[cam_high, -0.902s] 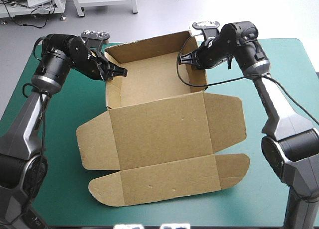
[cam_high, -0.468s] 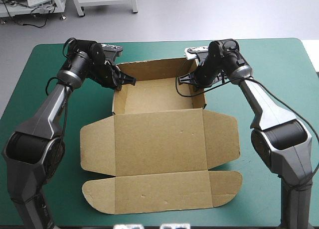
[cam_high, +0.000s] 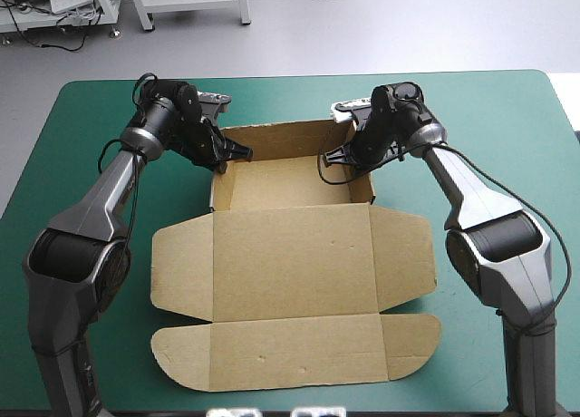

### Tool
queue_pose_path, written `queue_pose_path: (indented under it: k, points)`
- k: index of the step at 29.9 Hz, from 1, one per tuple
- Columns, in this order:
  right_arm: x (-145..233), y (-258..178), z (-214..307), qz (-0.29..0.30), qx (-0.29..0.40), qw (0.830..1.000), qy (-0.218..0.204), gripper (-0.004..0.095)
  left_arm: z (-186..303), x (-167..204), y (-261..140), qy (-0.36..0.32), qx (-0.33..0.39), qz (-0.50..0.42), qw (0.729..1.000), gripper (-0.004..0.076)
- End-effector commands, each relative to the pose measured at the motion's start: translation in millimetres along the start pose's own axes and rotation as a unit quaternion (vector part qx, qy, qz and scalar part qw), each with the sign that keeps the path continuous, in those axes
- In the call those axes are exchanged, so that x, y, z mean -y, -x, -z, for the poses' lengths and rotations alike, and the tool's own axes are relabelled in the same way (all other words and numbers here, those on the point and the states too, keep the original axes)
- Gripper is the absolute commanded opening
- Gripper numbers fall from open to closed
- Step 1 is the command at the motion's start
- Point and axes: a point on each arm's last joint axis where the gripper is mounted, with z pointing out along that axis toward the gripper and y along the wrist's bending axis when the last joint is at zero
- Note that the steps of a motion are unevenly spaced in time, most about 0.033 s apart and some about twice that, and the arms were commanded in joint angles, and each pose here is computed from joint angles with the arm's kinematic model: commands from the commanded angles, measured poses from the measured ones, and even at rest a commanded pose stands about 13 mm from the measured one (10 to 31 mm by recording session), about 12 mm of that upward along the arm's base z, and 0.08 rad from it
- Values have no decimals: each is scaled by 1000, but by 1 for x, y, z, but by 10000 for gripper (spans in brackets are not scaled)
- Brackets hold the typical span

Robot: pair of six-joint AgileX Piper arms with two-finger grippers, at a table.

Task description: Fold the box

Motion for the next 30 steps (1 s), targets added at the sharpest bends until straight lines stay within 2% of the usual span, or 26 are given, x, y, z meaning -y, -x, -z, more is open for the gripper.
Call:
queue_pose_path:
  k: [1,5,8,12,14,18,24,30]
  points:
    - [-16,8,31,47,65,996,27,-6,10,10,-2,-14,-1,-13,1000,-5]
    - [-10,8,31,65,62,996,-8,2,10,10,-2,-14,-1,-13,1000,0]
    - [-8,7,31,86,59,994,-21,36,10,10,-2,-14,-1,-16,1000,43]
    - [-5,6,31,110,51,992,-38,179,10,10,-2,-16,-1,-24,1000,165]
    - [-4,6,31,124,47,990,-50,281,10,10,-2,-16,-1,-25,1000,236]
    - [-3,7,31,127,53,989,-55,425,10,10,-2,-15,-1,-25,1000,344]
    - [-5,10,31,116,71,990,-45,441,14,6,1,-8,7,-6,1000,356]
    - [-5,10,34,115,66,990,-48,441,37,5,12,-19,50,9,999,356]
